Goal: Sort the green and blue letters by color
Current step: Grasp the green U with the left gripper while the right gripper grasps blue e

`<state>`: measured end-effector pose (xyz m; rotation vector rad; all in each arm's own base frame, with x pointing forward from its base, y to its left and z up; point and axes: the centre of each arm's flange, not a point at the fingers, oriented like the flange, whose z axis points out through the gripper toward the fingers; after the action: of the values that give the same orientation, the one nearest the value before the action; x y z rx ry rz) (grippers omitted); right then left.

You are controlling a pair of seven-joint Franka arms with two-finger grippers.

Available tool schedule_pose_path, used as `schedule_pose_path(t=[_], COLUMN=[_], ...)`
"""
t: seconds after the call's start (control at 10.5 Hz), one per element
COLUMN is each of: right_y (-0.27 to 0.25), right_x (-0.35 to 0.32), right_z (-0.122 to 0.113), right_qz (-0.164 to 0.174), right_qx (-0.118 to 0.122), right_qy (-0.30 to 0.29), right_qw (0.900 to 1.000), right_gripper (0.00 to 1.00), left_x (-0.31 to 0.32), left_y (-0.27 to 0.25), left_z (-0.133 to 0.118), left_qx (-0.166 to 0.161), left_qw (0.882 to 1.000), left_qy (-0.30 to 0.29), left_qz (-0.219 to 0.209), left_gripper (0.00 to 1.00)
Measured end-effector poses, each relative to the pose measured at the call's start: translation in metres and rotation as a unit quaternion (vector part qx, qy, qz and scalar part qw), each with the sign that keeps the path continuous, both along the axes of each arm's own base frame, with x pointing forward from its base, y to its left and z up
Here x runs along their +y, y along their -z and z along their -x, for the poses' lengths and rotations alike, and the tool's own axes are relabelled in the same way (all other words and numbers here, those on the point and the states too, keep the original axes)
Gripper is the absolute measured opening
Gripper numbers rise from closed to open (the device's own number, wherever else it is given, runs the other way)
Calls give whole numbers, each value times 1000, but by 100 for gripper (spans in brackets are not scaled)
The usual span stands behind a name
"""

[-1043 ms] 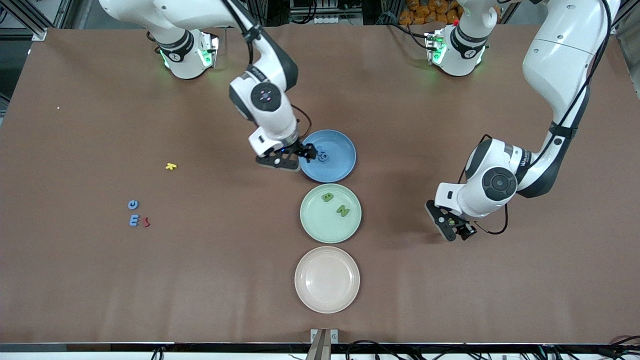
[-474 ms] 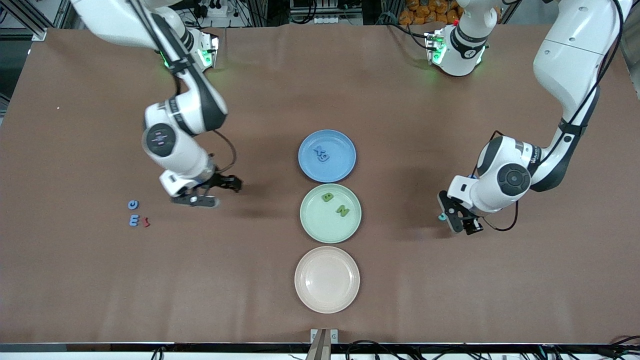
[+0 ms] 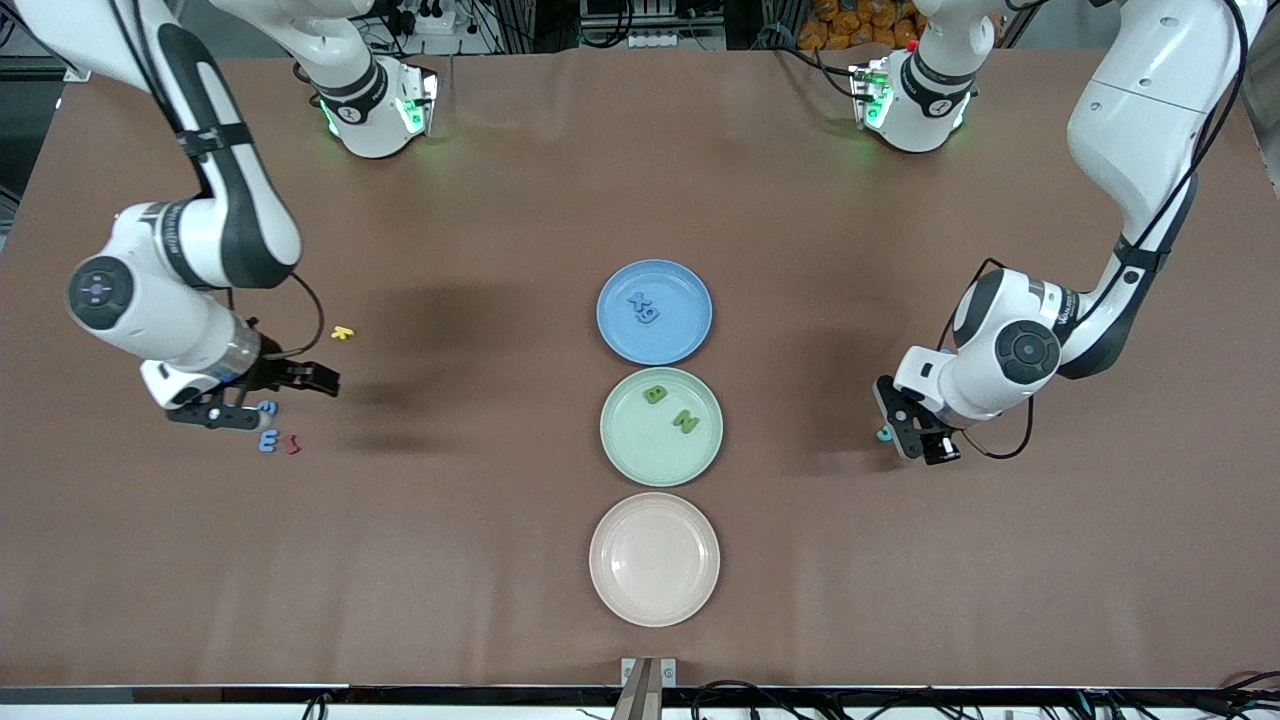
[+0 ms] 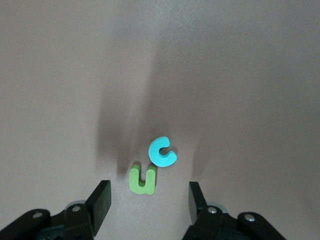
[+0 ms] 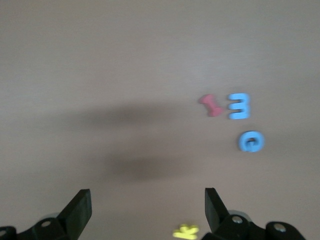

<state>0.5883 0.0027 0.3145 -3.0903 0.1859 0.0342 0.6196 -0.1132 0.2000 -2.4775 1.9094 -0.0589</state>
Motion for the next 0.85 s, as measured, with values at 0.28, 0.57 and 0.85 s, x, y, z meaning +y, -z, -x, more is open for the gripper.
schedule_pose_path(t=[0.28, 0.57, 0.85], right_y=[11, 47, 88], right_x=[-76, -101, -106], right_z=[8, 9, 9], right_qz=[12, 33, 32], right_qx=[0, -9, -28], right_qy=[-14, -33, -31], right_qw=[1000, 999, 999], right_gripper=[100, 100, 100], left_x=[-2, -3, -2], left_y=[4, 11, 14], left_z=[-1, -1, -1], left_qx=[-8, -13, -17], left_qw=[1000, 1000, 1000], left_qy=[2, 5, 9], left_qz=[5, 10, 10], left_gripper=[70, 64, 64])
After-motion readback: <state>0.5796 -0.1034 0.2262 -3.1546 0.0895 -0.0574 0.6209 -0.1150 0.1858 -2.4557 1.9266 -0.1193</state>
